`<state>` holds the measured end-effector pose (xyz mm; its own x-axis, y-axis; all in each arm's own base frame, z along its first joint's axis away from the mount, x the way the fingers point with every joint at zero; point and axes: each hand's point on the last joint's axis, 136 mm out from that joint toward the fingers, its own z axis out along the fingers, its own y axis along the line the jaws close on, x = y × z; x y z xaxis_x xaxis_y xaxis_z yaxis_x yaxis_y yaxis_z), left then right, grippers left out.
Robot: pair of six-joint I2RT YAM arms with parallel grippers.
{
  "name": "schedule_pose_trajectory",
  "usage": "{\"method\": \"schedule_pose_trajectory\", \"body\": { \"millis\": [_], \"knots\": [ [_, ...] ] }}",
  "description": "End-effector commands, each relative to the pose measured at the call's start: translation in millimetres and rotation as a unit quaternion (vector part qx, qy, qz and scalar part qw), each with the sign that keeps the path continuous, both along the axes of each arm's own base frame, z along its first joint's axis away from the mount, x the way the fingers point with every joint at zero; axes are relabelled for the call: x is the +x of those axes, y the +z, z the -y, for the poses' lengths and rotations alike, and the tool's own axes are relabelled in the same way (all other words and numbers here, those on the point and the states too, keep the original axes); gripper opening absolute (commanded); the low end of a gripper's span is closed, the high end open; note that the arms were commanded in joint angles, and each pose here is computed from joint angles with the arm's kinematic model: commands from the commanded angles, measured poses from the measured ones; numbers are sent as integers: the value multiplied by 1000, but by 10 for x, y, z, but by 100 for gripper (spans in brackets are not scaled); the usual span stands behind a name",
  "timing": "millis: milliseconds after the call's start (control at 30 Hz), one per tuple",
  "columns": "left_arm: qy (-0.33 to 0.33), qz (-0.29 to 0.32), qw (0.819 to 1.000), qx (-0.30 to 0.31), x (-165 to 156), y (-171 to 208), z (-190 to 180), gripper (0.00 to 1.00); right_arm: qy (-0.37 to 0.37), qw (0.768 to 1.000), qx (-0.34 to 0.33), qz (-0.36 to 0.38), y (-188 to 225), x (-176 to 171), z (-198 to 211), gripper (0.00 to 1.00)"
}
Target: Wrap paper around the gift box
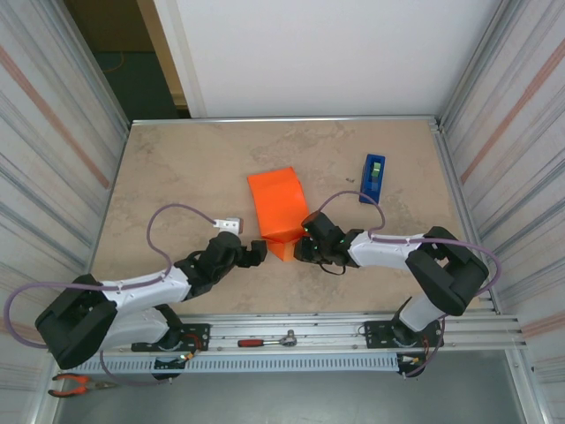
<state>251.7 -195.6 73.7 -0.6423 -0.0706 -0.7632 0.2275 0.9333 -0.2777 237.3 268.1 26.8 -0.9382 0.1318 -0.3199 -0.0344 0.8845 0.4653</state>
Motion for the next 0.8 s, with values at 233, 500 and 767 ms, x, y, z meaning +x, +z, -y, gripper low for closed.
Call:
{"method": "schedule_pose_trajectory", "body": {
  "millis": [233,500,767],
  "knots": [
    [-6,2,1000,-11,24,83,90,99,-6,1000,-8,-12,-47,-18,-15,23],
    [-8,4,1000,-10,27,91,97,99,-13,1000,-21,-6,-16,-53,61,23],
    [-10,2,1000,-11,19,86,99,99,-16,999,-34,-2,-7,-56,64,23]
  ]
}}
